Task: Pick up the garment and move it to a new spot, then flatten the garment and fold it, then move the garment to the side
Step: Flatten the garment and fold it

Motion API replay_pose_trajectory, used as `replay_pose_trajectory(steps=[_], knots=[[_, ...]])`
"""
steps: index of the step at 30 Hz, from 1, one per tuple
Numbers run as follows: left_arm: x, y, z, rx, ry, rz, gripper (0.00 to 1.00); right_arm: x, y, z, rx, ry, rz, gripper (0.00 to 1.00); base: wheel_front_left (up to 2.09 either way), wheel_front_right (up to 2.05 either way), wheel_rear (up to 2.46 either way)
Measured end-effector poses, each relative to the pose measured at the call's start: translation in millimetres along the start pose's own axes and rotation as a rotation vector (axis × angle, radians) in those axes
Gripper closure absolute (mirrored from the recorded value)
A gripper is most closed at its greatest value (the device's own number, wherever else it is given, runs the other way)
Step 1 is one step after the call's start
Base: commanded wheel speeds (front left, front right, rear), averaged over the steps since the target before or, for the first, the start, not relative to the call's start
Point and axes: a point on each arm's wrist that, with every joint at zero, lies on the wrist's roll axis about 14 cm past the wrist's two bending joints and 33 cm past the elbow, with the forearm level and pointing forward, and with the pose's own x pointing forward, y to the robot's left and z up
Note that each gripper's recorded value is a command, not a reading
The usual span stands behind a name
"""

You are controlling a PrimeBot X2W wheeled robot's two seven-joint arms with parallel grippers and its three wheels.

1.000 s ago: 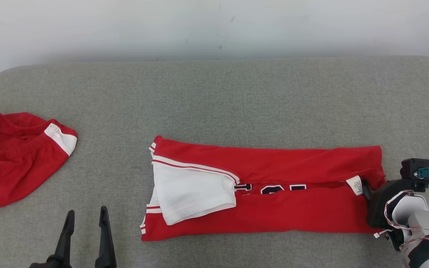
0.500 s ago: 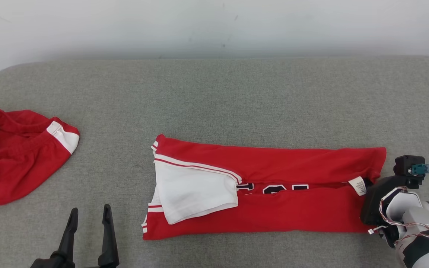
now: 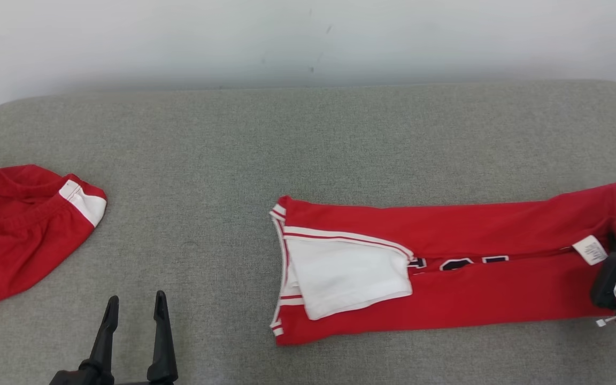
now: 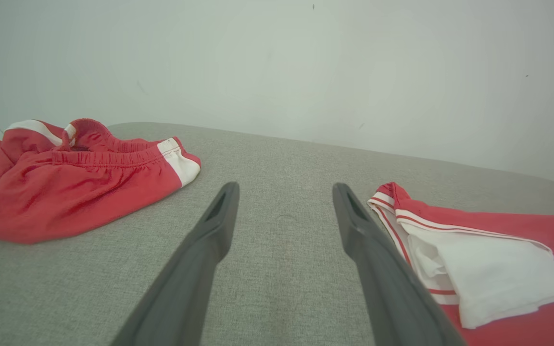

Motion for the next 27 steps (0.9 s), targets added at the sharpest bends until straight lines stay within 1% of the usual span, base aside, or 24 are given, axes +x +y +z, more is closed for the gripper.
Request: replay_pose_trajectory(steps=[2,4,5,7,8,11,15,20,24,27], knots=[[0,-1,1,-0.002,-0.001,-0.002,0.00,-2,-12,5,-0.018,-0.008,-0.024,1.00,0.00,0.00,0.00],[-1,-1,1,-0.002,-0.003,-0.002,0.00,-2,-15,12,-0.020,-0.022,-0.032,1.00,0.00,0.00,0.00],[-2,-1,1,-0.002,-0.004,0.001,0.00,-2,-11,12,-0.022,-0.018,-0.025,1.00,0.00,0.00,0.00],[-2,-2,2,-0.003,-0.005,0.000,0.00,-1,7,11,-0.012,-0.012,0.011,1.00,0.00,0.00,0.00],[-2,-2,2,-0.003,-0.005,0.000,0.00,-1,7,11,-0.012,-0.012,0.011,1.00,0.00,0.00,0.00],[-4,-3,2,-0.006,-0.005,-0.003,0.00,-1,46,16,0.015,-0.032,0.088,1.00,0.00,0.00,0.00],[-6,-6,4,-0.008,-0.009,-0.010,0.00,-6,90,27,0.015,-0.063,0.190,1.00,0.00,0.00,0.00],[-8,-5,6,-0.008,-0.017,-0.011,0.00,-24,164,30,0.022,-0.062,0.375,1.00,0.00,0.00,0.00],[-9,-4,7,-0.007,-0.018,-0.008,0.00,-43,201,34,0.005,-0.069,0.496,1.00,0.00,0.00,0.00],[-10,-3,6,-0.007,-0.014,-0.006,0.00,-60,229,30,-0.032,-0.053,0.584,1.00,0.00,0.00,0.00]])
